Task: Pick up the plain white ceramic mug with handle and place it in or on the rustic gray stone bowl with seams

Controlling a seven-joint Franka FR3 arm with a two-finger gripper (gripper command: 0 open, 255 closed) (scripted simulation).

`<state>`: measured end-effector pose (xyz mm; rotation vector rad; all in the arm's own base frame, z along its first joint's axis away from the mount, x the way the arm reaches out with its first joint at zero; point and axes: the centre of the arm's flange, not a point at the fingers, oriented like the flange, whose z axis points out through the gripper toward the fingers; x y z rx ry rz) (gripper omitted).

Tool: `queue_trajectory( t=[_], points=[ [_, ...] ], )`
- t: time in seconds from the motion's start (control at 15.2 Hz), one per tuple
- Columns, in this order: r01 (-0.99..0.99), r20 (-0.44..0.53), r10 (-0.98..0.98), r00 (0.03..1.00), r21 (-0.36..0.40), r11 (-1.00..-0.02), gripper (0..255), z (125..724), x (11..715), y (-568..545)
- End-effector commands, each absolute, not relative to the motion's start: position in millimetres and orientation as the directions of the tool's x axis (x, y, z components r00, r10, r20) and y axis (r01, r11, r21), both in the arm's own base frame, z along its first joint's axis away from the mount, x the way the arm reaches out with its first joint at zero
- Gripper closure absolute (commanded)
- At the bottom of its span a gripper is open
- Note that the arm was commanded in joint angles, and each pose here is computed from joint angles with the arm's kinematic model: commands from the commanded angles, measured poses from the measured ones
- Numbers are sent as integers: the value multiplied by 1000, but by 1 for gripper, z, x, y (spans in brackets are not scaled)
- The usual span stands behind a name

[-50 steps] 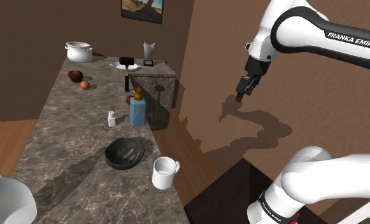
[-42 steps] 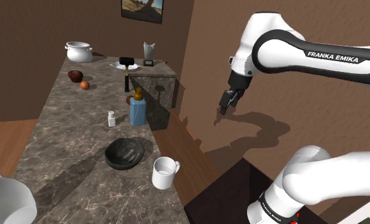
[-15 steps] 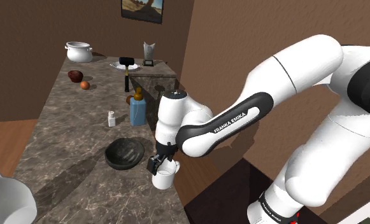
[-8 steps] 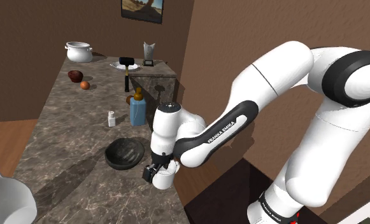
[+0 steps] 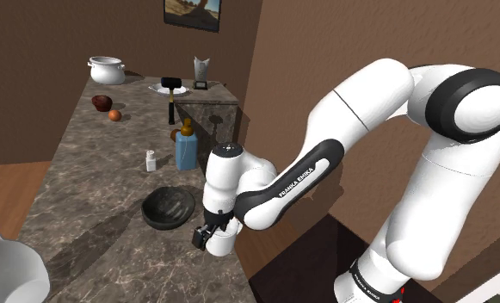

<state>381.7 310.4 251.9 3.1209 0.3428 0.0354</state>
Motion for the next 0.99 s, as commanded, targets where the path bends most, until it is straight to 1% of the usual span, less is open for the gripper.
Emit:
queue_trajectory(
  t=[0.0, 0.07, 0.66, 0.92],
  points=[
    [217, 22, 217, 976, 4, -976, 0, 252, 382, 310],
    [217, 22, 217, 976, 4, -976, 255, 252, 382, 310],
    [217, 22, 217, 976, 4, -976, 255, 252, 382, 310],
    [217, 22, 217, 976, 4, -976, 255, 273, 382, 310]
  ],
)
